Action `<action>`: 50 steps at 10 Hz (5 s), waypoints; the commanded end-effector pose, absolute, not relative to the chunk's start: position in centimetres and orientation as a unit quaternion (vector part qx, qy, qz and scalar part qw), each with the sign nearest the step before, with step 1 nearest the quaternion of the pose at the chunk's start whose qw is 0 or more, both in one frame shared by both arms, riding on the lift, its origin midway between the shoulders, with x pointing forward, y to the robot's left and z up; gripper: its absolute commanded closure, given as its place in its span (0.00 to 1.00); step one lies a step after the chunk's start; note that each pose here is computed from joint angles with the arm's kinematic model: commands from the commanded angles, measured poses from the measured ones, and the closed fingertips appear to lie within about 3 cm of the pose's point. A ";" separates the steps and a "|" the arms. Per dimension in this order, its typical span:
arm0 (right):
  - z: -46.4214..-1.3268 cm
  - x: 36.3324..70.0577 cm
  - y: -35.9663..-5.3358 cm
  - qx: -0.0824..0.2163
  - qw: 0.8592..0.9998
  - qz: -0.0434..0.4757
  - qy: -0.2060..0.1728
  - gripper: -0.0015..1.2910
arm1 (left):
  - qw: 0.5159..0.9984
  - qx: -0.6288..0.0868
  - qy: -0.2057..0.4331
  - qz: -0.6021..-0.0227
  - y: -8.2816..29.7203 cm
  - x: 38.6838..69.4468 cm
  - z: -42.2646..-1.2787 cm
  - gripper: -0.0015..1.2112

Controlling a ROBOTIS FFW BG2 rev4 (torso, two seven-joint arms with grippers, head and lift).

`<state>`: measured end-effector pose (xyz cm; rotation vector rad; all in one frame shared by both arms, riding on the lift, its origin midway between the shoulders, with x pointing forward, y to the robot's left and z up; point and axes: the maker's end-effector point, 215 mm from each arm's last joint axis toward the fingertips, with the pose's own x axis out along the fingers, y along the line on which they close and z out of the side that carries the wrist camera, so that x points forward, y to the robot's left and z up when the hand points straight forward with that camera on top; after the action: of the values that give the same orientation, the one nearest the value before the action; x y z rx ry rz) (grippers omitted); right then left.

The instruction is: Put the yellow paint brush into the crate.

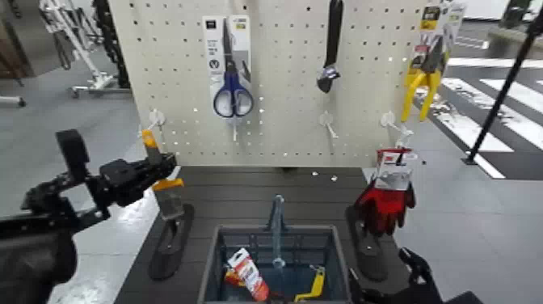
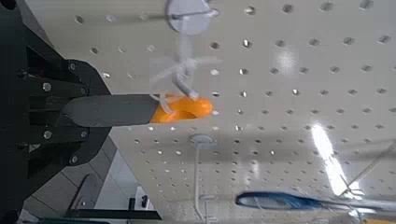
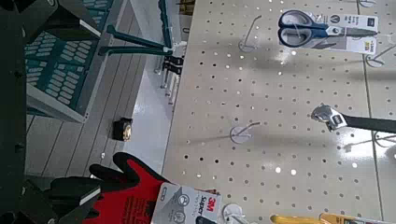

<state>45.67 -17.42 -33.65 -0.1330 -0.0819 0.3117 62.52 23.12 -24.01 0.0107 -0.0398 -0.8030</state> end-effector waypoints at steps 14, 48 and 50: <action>-33.7 45.4 -17.8 -0.070 0.985 0.150 -0.039 0.11 | 0.843 -0.131 0.019 -0.522 6.4 54.0 -28.9 0.98; -33.3 43.7 -20.6 -0.071 0.988 0.133 -0.043 0.11 | 0.986 -0.022 -0.030 -0.163 14.5 46.8 -36.9 0.00; -33.2 43.6 -20.8 -0.072 0.988 0.130 -0.043 0.11 | 0.985 -0.012 -0.030 -0.167 14.4 46.8 -36.9 0.00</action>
<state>43.64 -20.73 -33.27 -0.1432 -0.0859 0.2621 46.79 14.61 -36.95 -0.0246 -0.0582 -0.3359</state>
